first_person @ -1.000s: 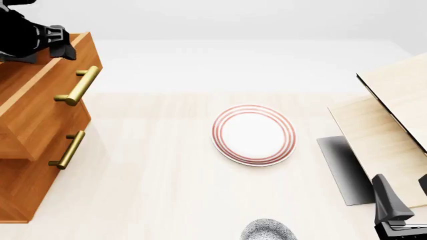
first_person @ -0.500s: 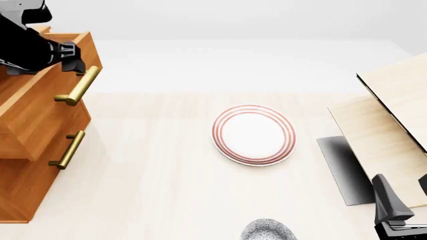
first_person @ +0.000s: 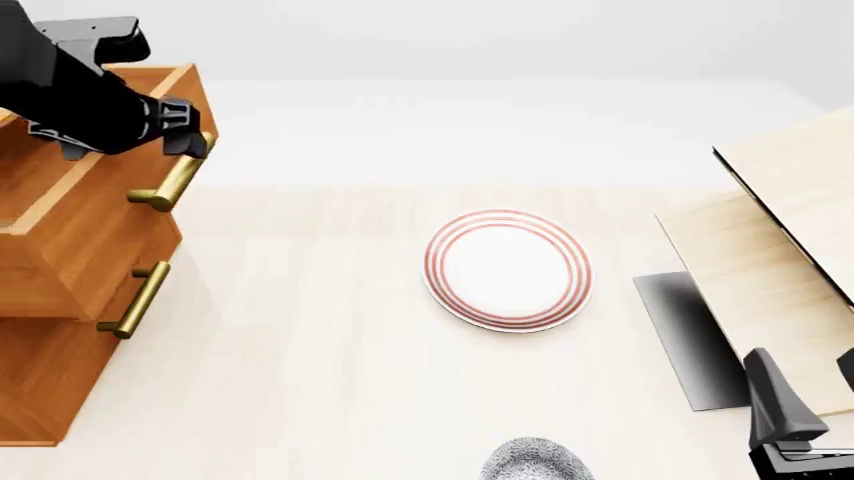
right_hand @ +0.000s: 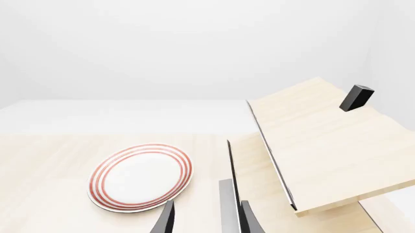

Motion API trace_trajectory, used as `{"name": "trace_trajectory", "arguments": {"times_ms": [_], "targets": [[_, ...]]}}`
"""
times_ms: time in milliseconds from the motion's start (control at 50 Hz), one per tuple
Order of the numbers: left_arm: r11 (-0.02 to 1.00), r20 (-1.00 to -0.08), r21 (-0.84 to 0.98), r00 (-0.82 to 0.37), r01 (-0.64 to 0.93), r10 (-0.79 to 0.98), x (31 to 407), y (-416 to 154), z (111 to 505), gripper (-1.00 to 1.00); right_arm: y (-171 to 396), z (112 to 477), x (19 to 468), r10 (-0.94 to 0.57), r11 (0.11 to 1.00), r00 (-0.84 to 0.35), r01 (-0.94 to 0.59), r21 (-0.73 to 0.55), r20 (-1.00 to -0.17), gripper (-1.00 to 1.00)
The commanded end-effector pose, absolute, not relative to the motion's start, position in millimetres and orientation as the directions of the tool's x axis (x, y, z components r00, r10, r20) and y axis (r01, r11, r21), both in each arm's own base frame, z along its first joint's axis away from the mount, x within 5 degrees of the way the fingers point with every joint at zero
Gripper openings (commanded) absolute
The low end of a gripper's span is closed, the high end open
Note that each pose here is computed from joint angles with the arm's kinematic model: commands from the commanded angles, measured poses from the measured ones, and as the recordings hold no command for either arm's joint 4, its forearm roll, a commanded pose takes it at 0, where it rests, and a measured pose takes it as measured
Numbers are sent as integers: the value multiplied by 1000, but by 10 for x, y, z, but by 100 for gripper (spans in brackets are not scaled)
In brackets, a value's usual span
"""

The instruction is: Open the top drawer of the cabinet and put the bowl in it.

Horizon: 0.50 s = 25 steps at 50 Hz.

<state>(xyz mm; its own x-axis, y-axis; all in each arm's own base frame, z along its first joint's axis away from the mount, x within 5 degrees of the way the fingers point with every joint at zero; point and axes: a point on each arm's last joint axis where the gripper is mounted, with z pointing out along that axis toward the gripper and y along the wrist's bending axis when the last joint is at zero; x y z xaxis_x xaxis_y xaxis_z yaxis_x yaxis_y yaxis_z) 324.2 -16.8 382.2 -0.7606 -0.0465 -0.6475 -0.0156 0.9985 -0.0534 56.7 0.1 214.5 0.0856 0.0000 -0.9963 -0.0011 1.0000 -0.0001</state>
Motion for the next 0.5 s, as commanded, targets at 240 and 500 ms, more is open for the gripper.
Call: {"name": "trace_trajectory", "arguments": {"times_ms": [240,500], "targets": [[996,-623,-68,-782,56,2,3278,-462,3743,100,0,2143,566,0,1000,85,-1,0,-996,100],[991,-619,-88,-785,97,22,3265,-690,3733,100,1,2144,566,0,1000,85,-1,0,-996,100]]}}
